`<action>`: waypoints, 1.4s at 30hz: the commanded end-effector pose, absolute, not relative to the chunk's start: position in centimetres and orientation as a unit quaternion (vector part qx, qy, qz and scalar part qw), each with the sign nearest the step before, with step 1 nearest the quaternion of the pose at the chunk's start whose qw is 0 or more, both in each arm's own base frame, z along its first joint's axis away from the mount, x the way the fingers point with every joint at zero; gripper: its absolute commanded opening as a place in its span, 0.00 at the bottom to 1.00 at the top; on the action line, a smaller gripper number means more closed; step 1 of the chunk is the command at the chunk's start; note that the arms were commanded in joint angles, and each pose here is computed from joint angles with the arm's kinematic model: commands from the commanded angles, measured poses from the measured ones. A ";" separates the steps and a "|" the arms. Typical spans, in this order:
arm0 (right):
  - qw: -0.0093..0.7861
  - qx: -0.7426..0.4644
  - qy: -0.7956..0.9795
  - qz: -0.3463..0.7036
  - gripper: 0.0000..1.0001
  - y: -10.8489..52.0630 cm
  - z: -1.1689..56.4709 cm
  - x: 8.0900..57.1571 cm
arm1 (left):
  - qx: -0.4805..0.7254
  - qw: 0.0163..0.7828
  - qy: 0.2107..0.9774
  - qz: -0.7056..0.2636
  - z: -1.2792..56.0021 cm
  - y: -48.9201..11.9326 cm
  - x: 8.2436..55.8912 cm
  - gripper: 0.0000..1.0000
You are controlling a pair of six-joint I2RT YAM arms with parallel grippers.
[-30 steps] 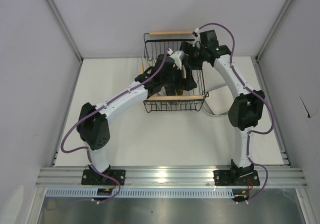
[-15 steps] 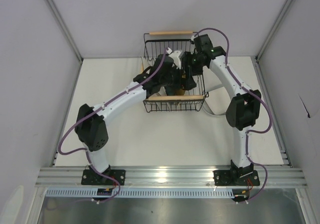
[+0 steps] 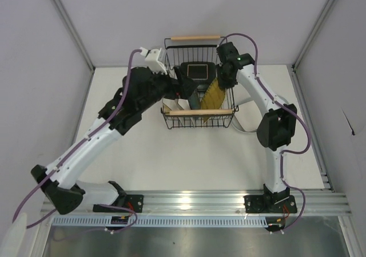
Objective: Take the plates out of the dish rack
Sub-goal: Grab a plate with the right arm, then place the plate on the table
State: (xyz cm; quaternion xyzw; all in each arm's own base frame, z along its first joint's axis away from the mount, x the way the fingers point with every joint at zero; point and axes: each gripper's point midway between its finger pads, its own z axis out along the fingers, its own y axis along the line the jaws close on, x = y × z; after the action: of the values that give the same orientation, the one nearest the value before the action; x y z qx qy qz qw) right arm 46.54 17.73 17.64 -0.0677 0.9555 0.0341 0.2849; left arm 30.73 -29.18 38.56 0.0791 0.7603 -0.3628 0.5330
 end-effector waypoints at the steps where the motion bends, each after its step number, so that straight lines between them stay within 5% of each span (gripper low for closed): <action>1: 0.346 -0.098 0.933 0.022 0.08 19.5 23.6 45.4 | 0.050 0.544 0.766 -0.339 37.6 -26.9 30.9 0.94; 13: 0.440 -0.085 0.866 -0.220 0.00 14.6 30.6 44.9 | 0.035 0.542 0.770 -0.335 36.0 -24.0 29.6 0.95; 20: 0.540 0.016 0.836 -0.097 0.00 10.8 38.0 43.8 | 0.031 0.539 0.774 -0.329 35.4 -23.2 29.5 0.95; 27: 0.645 0.220 0.732 0.010 0.00 -1.6 43.6 39.5 | 0.036 0.535 0.775 -0.334 35.0 -22.9 28.9 0.95; 31: 0.633 0.298 0.713 -0.037 0.00 -8.5 41.0 37.5 | 0.034 0.529 0.777 -0.340 34.1 -22.9 28.5 0.95; 42: 0.537 0.297 0.788 0.046 0.00 -11.2 27.0 41.3 | 0.040 0.511 0.780 -0.359 31.2 -22.0 25.8 0.94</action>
State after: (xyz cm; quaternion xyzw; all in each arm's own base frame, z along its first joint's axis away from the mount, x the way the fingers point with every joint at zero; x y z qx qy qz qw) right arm 39.39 -11.68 26.12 0.3156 0.8063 -0.0265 0.4996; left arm 26.58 -22.14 30.43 0.0444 0.7962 -0.3334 0.5030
